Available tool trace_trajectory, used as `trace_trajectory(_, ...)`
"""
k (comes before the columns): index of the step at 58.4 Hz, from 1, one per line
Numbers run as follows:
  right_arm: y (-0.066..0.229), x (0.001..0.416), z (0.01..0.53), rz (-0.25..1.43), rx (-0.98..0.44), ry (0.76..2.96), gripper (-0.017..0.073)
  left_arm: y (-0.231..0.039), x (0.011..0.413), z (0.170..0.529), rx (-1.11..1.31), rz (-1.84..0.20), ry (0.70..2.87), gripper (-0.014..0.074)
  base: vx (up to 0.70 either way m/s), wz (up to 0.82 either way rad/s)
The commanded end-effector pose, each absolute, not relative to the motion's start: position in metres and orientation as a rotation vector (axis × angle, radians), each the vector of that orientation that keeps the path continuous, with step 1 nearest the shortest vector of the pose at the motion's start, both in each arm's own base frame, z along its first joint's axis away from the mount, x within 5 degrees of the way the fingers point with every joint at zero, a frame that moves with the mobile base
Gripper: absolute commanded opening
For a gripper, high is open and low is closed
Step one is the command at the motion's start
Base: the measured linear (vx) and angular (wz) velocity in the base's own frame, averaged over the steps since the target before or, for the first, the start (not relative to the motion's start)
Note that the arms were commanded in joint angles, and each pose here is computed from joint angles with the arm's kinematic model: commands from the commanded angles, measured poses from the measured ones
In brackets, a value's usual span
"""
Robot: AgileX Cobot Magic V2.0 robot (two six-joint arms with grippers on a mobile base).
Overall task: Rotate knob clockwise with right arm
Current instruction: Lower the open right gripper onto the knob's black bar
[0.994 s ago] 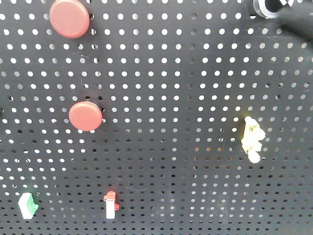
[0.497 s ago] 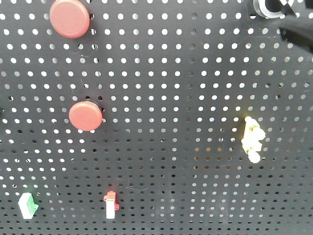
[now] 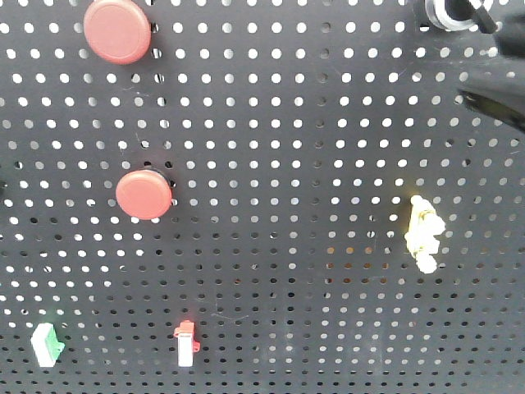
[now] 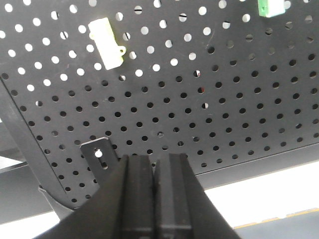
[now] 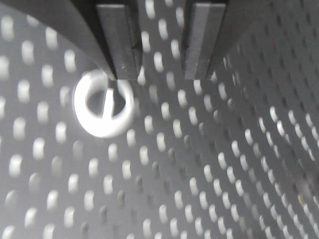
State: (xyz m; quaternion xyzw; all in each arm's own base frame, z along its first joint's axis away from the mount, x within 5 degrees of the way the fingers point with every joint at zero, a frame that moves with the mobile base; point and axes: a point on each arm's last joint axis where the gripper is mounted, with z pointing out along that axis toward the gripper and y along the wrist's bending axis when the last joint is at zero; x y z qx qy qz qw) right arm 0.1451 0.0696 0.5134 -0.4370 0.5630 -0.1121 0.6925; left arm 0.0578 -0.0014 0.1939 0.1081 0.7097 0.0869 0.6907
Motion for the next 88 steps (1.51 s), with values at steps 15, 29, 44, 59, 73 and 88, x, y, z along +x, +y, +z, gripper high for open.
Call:
trace_trajectory(15,0.073,0.133,0.538,-0.222,-0.722,1.187,0.0289,-0.002,0.059,0.195,0.232,0.188,1.534,-0.0006,0.00,0.00)
trace_trajectory(29,0.101,0.130,0.536,-0.269,-0.871,1.073,0.0289,-0.002,0.059,0.195,0.232,0.188,1.534,-0.0006,0.00,0.00)
trace_trajectory(44,0.109,0.141,0.530,-0.301,-0.883,1.104,0.0289,-0.002,0.059,0.195,0.232,0.188,1.534,-0.0006,0.00,0.00)
trace_trajectory(59,0.105,0.143,0.531,-0.335,-0.845,1.127,0.0289,-0.002,0.059,0.195,0.232,0.188,1.534,-0.0006,0.00,0.00)
trace_trajectory(73,0.105,0.147,0.531,-0.355,-0.801,1.150,0.0289,-0.002,0.059,0.195,0.231,0.187,1.534,-0.0006,0.00,0.00)
trace_trajectory(88,0.110,0.152,0.528,-0.363,-0.816,1.156,0.0262,-0.002,0.059,0.195,0.231,0.187,1.534,-0.0006,0.00,0.00)
